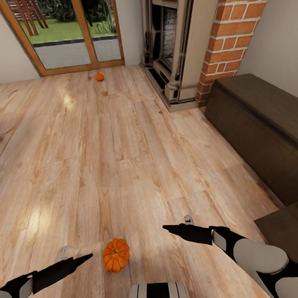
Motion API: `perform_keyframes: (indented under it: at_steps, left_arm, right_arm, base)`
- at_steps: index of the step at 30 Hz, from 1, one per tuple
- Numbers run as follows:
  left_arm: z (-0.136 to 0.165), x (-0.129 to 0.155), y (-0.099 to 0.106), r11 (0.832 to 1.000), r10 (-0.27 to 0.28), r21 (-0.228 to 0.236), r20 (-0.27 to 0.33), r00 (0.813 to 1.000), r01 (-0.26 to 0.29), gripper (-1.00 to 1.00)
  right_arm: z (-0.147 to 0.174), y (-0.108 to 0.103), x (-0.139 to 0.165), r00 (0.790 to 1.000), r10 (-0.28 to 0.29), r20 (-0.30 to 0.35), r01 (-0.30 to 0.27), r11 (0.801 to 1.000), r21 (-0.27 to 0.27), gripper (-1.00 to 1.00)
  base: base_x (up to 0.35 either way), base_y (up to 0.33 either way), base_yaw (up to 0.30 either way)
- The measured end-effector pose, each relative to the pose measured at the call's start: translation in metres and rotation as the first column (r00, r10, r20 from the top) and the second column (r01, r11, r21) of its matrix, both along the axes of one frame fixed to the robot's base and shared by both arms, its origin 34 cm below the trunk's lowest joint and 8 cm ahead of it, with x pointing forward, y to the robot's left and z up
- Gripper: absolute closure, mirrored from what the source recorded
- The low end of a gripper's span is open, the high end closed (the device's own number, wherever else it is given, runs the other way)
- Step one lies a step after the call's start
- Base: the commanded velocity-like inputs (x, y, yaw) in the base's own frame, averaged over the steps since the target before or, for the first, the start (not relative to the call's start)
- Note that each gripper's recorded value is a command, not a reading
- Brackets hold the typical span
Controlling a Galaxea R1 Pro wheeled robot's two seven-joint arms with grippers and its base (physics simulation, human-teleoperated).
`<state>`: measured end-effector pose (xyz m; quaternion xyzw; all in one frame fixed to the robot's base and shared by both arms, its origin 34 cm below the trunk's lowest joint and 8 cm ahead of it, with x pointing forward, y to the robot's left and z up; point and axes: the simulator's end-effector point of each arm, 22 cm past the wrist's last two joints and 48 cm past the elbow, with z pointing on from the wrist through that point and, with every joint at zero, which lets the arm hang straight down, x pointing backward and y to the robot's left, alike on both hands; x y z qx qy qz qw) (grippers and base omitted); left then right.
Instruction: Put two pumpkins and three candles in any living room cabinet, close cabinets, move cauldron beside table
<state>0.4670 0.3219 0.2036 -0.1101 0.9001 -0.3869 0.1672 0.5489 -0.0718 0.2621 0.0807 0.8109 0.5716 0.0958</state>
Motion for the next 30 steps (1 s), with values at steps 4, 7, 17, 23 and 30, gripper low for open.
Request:
perform_keyframes:
  at_steps: [4,7,17,23,30]
  left_arm:
    - [-0.006,-0.001,-0.020,0.999,-0.004,-0.036,-0.017,1.000,0.004,-1.00]
    - [-0.012,-0.005,-0.023,0.999,-0.005,-0.041,-0.029,1.000,0.004,-1.00]
    - [-0.028,-0.018,-0.022,0.999,-0.004,-0.039,-0.070,0.998,0.001,-1.00]
    - [-0.037,-0.026,-0.024,0.999,-0.005,-0.043,-0.095,0.996,0.001,-1.00]
    - [-0.048,-0.036,-0.026,0.999,-0.005,-0.046,-0.123,0.992,0.000,-1.00]
  right_arm:
    - [-0.008,0.000,-0.004,1.000,0.000,-0.016,0.000,1.000,-0.001,-1.00]
    - [-0.014,0.000,-0.007,1.000,0.000,-0.029,0.000,1.000,-0.002,-1.00]
    - [-0.034,-0.001,-0.018,0.998,0.000,-0.069,0.000,1.000,-0.002,-1.00]
    - [-0.046,-0.002,-0.024,0.996,-0.001,-0.093,0.001,1.000,-0.003,-1.00]
    - [-0.059,-0.001,-0.033,0.993,0.001,-0.120,-0.001,1.000,-0.002,-1.00]
  base:
    - [0.000,0.000,0.000]
    - [0.000,0.000,0.000]
    - [0.000,0.000,0.000]
    - [0.000,0.000,0.000]
    - [0.000,0.000,0.000]
